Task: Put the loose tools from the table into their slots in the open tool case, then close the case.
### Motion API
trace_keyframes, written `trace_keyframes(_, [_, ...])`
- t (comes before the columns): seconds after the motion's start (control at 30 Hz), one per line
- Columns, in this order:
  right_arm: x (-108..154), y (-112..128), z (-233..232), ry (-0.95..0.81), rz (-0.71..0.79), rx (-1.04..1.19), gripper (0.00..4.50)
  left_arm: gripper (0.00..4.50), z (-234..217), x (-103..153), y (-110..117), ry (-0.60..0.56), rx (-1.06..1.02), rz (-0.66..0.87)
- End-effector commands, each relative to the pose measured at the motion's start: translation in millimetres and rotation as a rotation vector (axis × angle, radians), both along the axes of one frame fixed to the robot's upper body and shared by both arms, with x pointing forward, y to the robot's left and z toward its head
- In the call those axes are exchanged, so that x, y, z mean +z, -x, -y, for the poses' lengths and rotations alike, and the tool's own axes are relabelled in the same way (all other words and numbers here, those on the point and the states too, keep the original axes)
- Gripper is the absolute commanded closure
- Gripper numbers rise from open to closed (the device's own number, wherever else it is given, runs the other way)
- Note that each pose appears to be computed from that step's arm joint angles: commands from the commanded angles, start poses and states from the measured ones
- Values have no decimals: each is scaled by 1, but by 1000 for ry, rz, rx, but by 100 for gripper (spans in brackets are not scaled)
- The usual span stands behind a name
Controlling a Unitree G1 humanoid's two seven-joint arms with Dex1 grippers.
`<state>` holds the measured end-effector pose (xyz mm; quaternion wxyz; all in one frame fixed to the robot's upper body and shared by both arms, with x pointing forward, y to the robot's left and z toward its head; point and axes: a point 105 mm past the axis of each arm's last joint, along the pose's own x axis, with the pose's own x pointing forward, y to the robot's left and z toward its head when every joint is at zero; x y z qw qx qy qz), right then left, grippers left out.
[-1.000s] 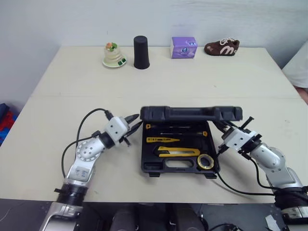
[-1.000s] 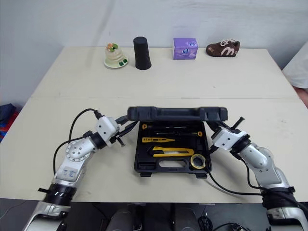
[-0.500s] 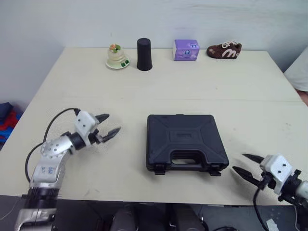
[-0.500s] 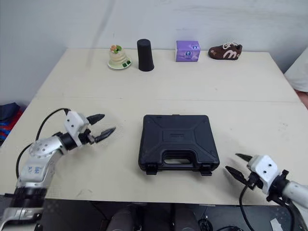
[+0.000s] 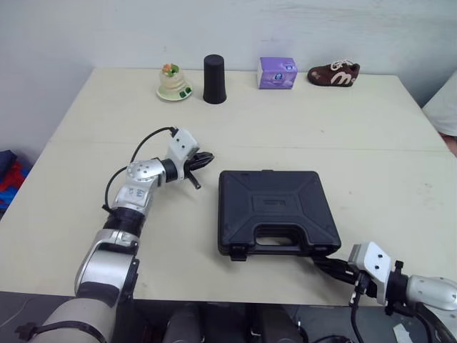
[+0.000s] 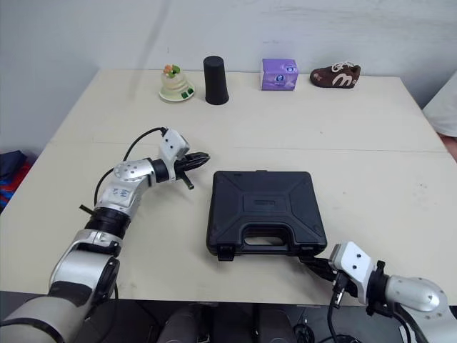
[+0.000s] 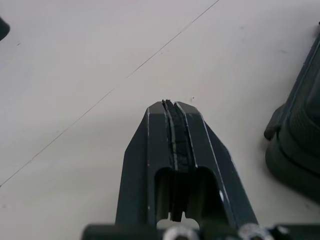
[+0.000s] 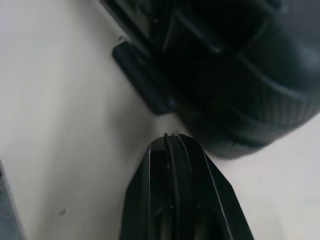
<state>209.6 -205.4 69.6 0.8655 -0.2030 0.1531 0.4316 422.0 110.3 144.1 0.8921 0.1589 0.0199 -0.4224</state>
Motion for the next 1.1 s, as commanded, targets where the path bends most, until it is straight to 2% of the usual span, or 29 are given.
trace_keyframes(0.03, [-11, -11, 5, 55, 16, -34, 450, 446, 1, -8, 3, -11, -57, -15])
trace_keyframes(0.13, [-6, -26, 13, 88, 68, -64, 450, 446, 6, -21, 17, -23, -193, -82])
trace_keyframes(0.27, [-1, -37, 25, 134, 115, -81, 450, 446, 8, -22, 28, -12, -301, -117])
trace_keyframes(0.5, [13, -58, 40, 158, 186, -100, 450, 446, 0, -25, 42, -15, -353, -120])
trace_keyframes(0.63, [12, -71, 40, 177, 211, -91, 450, 446, -5, -32, 61, -6, -387, -129])
trace_keyframes(0.83, [14, -81, 43, 173, 223, -113, 450, 446, -15, -34, 76, -2, -328, -108])
trace_keyframes(0.9, [16, -78, 45, 164, 218, -129, 450, 446, -22, -27, 77, 4, -286, -72])
trace_keyframes(1.0, [19, -67, 54, 159, 200, -173, 450, 446, -27, -4, 79, 50, -267, -18])
trace_keyframes(1.1, [26, -48, 61, 113, 177, -242, 450, 446, -2, 40, 93, 160, -388, 2])
